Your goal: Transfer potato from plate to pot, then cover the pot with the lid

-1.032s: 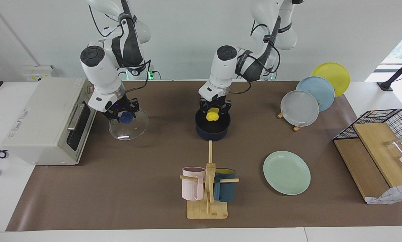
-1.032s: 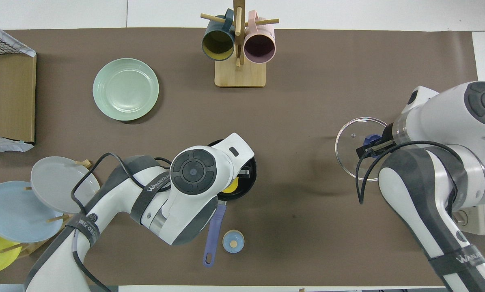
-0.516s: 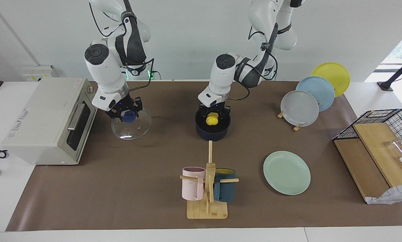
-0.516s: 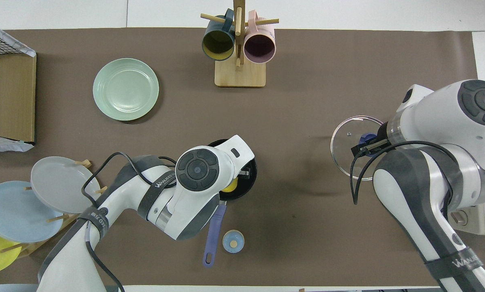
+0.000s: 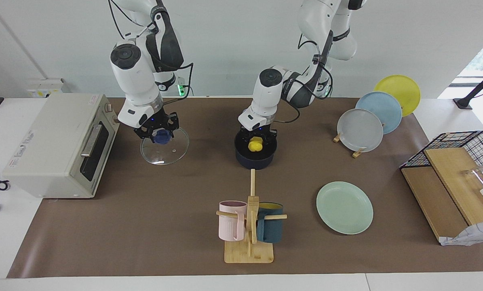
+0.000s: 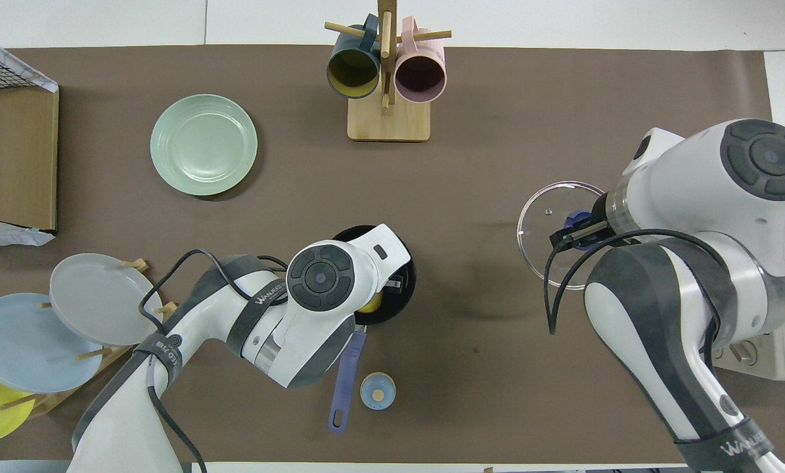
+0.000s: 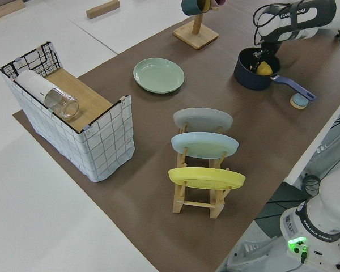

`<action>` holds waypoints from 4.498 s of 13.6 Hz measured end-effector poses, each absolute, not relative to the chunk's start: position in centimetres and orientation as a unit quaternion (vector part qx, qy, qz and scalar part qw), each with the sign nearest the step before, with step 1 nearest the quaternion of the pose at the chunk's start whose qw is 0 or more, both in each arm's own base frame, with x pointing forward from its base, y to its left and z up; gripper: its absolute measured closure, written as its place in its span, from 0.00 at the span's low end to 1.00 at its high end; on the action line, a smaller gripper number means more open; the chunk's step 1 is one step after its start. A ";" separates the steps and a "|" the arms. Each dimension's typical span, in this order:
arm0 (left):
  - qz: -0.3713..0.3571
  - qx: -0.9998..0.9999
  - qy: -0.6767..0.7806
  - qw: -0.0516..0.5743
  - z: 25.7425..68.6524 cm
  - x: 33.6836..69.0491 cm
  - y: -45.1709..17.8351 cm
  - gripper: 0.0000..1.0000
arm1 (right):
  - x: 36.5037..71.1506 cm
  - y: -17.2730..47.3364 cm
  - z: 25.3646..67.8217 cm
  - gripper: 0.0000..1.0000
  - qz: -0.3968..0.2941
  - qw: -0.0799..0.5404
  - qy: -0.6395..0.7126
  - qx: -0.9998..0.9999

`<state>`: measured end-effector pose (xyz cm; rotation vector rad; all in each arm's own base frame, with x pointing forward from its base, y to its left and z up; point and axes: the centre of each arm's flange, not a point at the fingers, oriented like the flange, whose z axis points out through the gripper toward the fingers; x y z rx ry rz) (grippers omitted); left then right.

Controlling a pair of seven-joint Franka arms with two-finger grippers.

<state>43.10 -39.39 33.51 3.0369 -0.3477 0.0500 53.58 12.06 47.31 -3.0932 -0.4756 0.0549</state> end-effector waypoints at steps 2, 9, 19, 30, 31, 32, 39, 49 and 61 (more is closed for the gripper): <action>0.015 0.992 -0.118 0.041 33.1 43.1 -39.4 0.35 | 53.4 13.0 47.5 0.34 0.016 0.005 -0.149 -0.989; 0.016 0.992 -0.119 0.042 34.0 43.4 -39.5 0.17 | 52.9 15.1 47.5 0.34 0.016 0.005 -0.137 -0.990; 0.013 0.997 -0.075 0.033 46.2 46.6 -33.9 0.00 | 52.8 15.6 47.5 0.34 0.014 0.005 -0.141 -0.990; -0.002 1.000 0.003 0.019 57.7 52.8 -9.0 0.00 | 49.0 35.1 47.8 0.34 -0.012 0.034 -0.087 -0.996; -0.009 1.000 0.005 0.018 58.0 52.7 -8.0 0.00 | 48.7 37.3 47.8 0.34 -0.012 0.037 -0.081 -0.996; -0.014 1.000 0.004 0.018 58.2 52.4 -7.5 0.00 | 48.3 39.2 47.4 0.34 -0.011 0.038 -0.076 -0.996; 0.012 0.999 -0.023 0.020 61.4 52.4 -6.9 0.00 | 50.2 45.5 42.2 0.34 -0.006 -0.014 -0.057 -0.998; -0.005 1.000 -0.024 0.010 63.8 52.5 -6.2 0.00 | 49.9 45.4 41.5 0.34 0.008 -0.023 -0.058 -0.998; -0.008 1.000 -0.011 0.011 63.3 53.6 -5.2 0.00 | 48.9 45.0 40.2 0.34 0.031 -0.017 -0.051 -0.998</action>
